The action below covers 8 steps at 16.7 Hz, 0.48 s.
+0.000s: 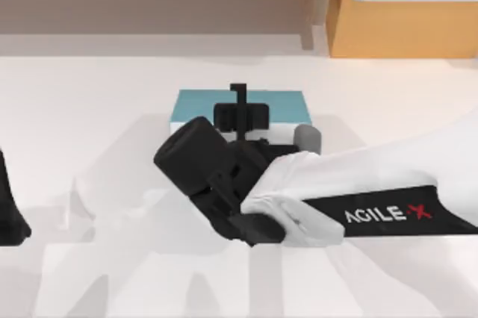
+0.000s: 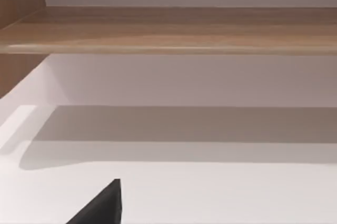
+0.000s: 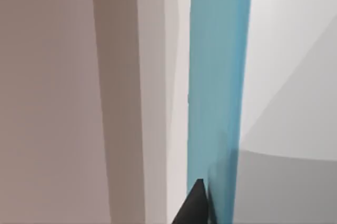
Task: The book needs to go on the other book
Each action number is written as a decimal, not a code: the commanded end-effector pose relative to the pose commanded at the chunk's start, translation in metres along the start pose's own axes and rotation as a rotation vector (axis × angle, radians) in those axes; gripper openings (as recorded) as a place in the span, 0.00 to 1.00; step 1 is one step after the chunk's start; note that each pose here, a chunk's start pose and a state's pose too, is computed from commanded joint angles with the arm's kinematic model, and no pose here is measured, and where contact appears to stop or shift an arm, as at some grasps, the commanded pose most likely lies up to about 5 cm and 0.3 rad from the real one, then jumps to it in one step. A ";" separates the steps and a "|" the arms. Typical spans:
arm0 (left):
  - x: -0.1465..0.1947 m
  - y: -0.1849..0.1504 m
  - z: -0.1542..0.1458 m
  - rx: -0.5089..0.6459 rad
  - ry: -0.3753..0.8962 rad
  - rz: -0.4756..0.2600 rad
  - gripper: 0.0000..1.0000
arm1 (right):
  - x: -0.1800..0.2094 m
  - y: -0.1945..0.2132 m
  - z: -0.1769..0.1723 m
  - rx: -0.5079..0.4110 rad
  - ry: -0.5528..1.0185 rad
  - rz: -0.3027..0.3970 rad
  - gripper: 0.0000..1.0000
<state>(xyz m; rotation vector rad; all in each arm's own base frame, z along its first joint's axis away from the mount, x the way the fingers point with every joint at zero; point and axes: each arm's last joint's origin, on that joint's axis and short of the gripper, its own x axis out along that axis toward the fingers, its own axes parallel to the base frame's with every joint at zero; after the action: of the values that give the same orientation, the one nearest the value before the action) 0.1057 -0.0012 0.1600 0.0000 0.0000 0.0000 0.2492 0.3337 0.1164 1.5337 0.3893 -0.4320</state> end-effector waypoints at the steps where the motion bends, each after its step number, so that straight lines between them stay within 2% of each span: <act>1: 0.000 0.000 0.000 0.000 0.000 0.000 1.00 | 0.000 0.000 0.000 0.000 0.000 0.000 0.23; 8: 0.000 0.000 0.000 0.000 0.000 0.000 1.00 | 0.000 0.000 0.000 0.000 0.000 0.000 0.75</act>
<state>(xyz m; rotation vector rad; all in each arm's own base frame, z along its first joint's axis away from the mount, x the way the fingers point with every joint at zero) 0.1057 -0.0012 0.1600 0.0000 0.0000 0.0000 0.2492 0.3337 0.1164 1.5337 0.3893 -0.4320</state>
